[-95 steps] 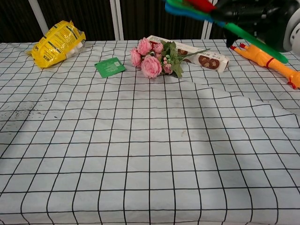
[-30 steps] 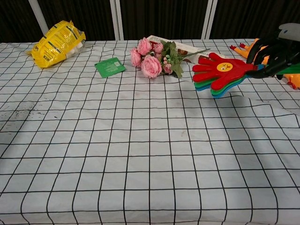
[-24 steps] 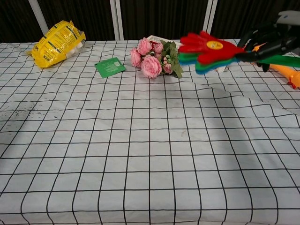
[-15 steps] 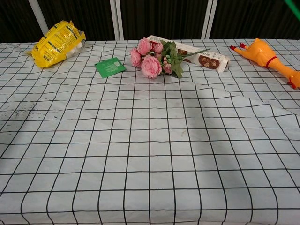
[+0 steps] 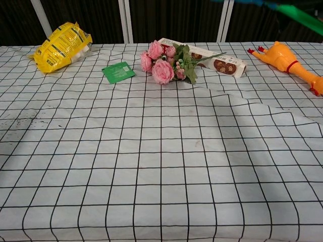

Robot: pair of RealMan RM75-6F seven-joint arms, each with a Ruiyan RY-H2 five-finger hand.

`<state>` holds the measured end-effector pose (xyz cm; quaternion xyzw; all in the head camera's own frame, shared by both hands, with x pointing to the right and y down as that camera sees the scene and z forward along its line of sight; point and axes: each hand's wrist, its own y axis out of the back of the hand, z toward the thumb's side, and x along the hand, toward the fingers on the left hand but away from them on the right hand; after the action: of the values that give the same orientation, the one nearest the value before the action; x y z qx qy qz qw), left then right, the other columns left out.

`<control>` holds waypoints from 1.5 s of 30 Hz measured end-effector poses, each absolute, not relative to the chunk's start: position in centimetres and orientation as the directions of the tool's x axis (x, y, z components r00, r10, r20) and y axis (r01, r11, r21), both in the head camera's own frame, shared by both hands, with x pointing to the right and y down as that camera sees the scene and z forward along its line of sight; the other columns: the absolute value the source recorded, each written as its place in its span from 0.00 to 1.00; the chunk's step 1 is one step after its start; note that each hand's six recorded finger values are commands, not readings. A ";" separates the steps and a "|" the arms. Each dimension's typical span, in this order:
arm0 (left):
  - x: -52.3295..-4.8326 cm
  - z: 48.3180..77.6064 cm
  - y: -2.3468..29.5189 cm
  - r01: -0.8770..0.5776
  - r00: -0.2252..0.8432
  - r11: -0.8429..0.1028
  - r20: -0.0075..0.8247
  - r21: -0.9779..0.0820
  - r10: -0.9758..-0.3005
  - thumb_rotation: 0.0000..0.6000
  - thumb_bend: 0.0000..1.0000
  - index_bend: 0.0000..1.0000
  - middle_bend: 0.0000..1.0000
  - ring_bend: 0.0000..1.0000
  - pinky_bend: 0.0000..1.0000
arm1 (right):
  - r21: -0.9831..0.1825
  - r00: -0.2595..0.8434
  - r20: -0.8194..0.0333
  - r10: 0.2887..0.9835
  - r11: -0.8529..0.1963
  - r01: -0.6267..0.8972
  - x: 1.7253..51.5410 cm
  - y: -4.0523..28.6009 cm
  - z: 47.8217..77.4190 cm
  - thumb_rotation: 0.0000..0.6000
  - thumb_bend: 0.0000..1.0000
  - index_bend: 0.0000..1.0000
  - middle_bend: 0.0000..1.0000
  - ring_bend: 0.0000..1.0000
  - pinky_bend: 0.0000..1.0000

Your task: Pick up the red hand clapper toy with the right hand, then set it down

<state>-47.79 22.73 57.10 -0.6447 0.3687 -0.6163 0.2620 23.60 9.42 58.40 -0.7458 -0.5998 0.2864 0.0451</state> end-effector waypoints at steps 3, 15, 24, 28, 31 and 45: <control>-47.8 57.1 22.7 -0.152 -0.032 -0.592 0.603 -0.791 -0.797 1.00 0.00 0.00 0.00 0.00 0.00 | -0.578 0.145 -0.419 0.896 -0.386 0.719 24.6 10.0 60.6 1.00 0.78 0.92 0.76 0.64 0.63; -47.8 57.2 22.8 -0.152 -0.035 -0.597 0.608 -0.788 -0.793 1.00 0.00 0.00 0.00 0.00 0.00 | -0.650 0.154 -0.561 0.813 -0.548 0.527 25.4 12.4 66.7 1.00 0.75 0.92 0.75 0.64 0.63; -47.7 57.2 22.9 -0.156 -0.027 -0.602 0.613 -0.783 -0.790 1.00 0.00 0.00 0.00 0.00 0.00 | -0.671 0.143 -0.607 0.782 -0.600 0.435 25.6 13.8 69.5 1.00 0.35 0.64 0.41 0.32 0.34; -47.7 57.1 22.9 -0.155 -0.028 -0.600 0.610 -0.785 -0.792 1.00 0.00 0.00 0.00 0.00 0.00 | -0.664 0.145 -0.636 0.758 -0.633 0.397 25.7 14.4 70.2 1.00 0.19 0.30 0.15 0.11 0.18; -47.8 57.1 22.9 -0.155 -0.030 -0.598 0.609 -0.786 -0.793 1.00 0.00 0.00 0.00 0.00 0.00 | -0.666 0.140 -0.650 0.747 -0.649 0.368 25.9 14.7 70.5 1.00 0.13 0.19 0.06 0.07 0.16; -47.8 57.1 22.8 -0.142 -0.032 -0.593 0.602 -0.793 -0.798 1.00 0.00 0.00 0.00 0.00 0.00 | -0.751 0.080 -0.631 0.771 -0.634 0.186 29.2 15.6 68.4 1.00 0.08 0.05 0.00 0.03 0.16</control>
<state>-47.82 22.83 57.05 -0.6433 0.3652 -0.6186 0.2649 29.16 15.60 68.39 -0.6906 -0.3465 0.5830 0.2511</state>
